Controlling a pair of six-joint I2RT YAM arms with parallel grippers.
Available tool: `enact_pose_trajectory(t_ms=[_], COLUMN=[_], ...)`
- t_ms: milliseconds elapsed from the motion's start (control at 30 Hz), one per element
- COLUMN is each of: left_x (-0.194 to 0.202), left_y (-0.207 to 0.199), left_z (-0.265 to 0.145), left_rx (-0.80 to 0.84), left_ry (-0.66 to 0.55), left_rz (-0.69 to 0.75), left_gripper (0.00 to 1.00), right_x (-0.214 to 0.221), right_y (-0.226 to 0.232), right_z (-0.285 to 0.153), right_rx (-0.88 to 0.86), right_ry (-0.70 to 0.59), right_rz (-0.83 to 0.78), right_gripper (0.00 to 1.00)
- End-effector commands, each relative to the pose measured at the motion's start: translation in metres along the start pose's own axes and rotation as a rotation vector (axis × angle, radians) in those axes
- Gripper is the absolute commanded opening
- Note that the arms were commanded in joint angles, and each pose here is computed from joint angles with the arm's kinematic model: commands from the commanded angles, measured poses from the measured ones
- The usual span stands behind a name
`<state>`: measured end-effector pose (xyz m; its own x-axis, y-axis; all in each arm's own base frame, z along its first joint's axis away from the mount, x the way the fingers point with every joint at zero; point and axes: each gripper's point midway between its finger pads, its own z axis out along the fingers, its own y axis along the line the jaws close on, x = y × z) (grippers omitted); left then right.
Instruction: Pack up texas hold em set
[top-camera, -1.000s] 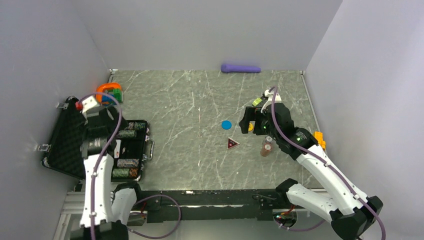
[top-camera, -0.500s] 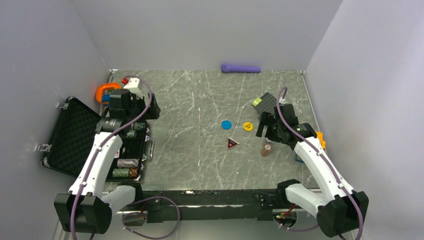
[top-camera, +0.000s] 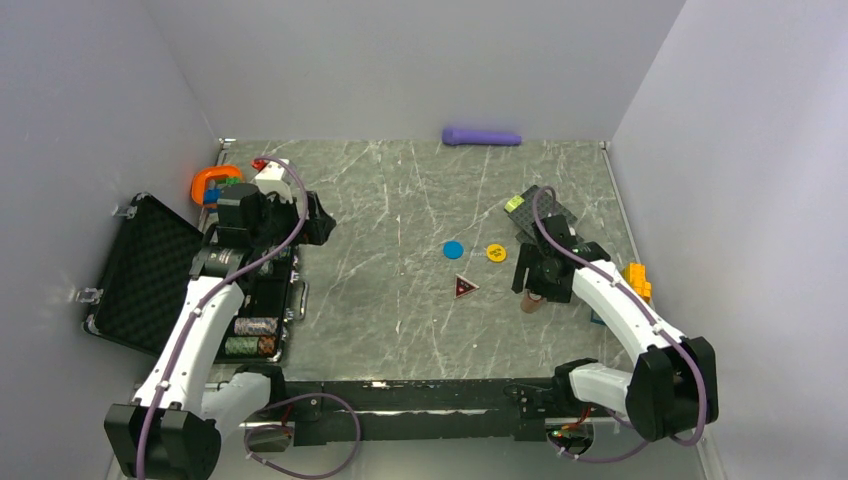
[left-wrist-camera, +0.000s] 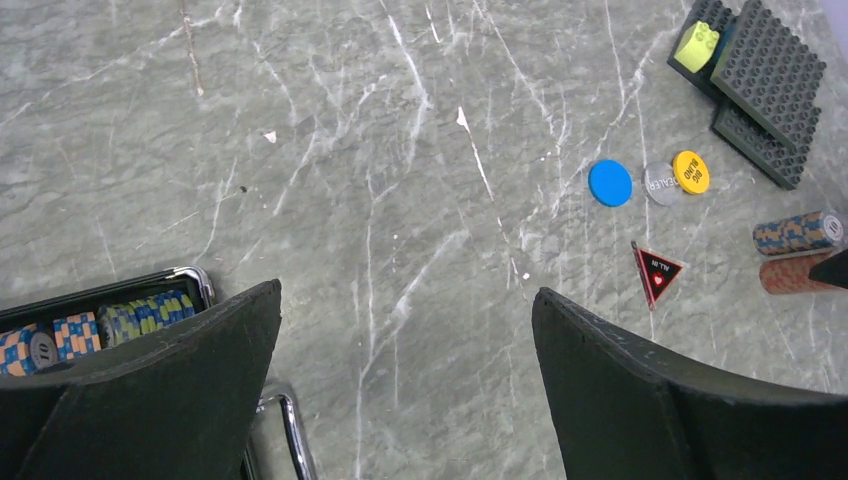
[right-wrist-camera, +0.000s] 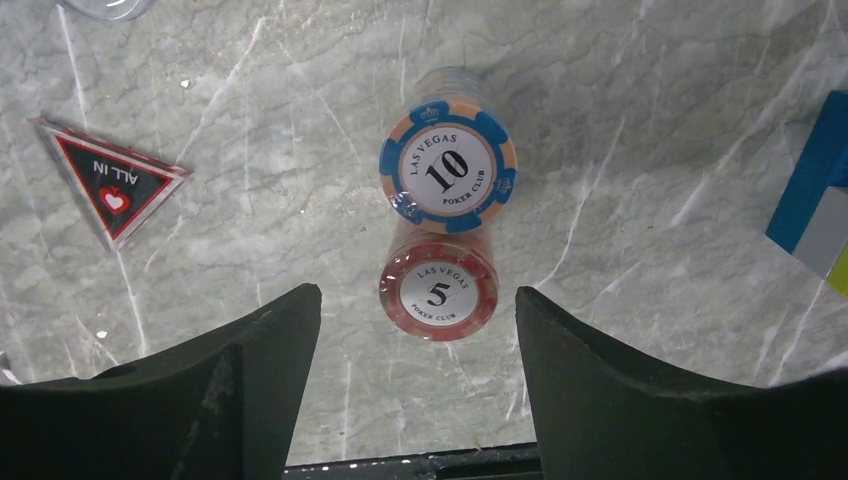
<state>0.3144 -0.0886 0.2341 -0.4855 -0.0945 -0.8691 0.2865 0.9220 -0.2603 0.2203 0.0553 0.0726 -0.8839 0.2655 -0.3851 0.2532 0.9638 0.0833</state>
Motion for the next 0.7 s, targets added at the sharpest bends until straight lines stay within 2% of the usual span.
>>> enact_pose_trajectory(t_ms=[0, 133, 500, 600, 667], left_x=[-0.008, -0.008, -0.008, -0.009, -0.009], left_y=[-0.011, -0.01, -0.018, -0.023, -0.024], left_z=[-0.001, -0.001, 0.0, 0.0, 0.0], left_rx=[0.057, 0.048, 0.098, 0.122, 0.132], left_ry=[-0.037, -0.037, -0.036, -0.039, -0.038], left_rz=[0.022, 0.025, 0.021, 0.02, 0.022], left_gripper=[0.99, 0.99, 0.99, 0.99, 0.99], right_x=[-0.011, -0.008, -0.005, -0.004, -0.004], right_y=[-0.001, 0.0, 0.001, 0.002, 0.004], right_z=[0.003, 0.011, 0.015, 0.017, 0.016], right_rx=[0.02, 0.019, 0.017, 0.007, -0.002], right_ry=[-0.04, -0.02, -0.006, 0.005, 0.008], right_rz=[0.011, 0.004, -0.004, -0.011, -0.017], right_gripper=[0.75, 0.7, 0.47, 0.39, 0.28])
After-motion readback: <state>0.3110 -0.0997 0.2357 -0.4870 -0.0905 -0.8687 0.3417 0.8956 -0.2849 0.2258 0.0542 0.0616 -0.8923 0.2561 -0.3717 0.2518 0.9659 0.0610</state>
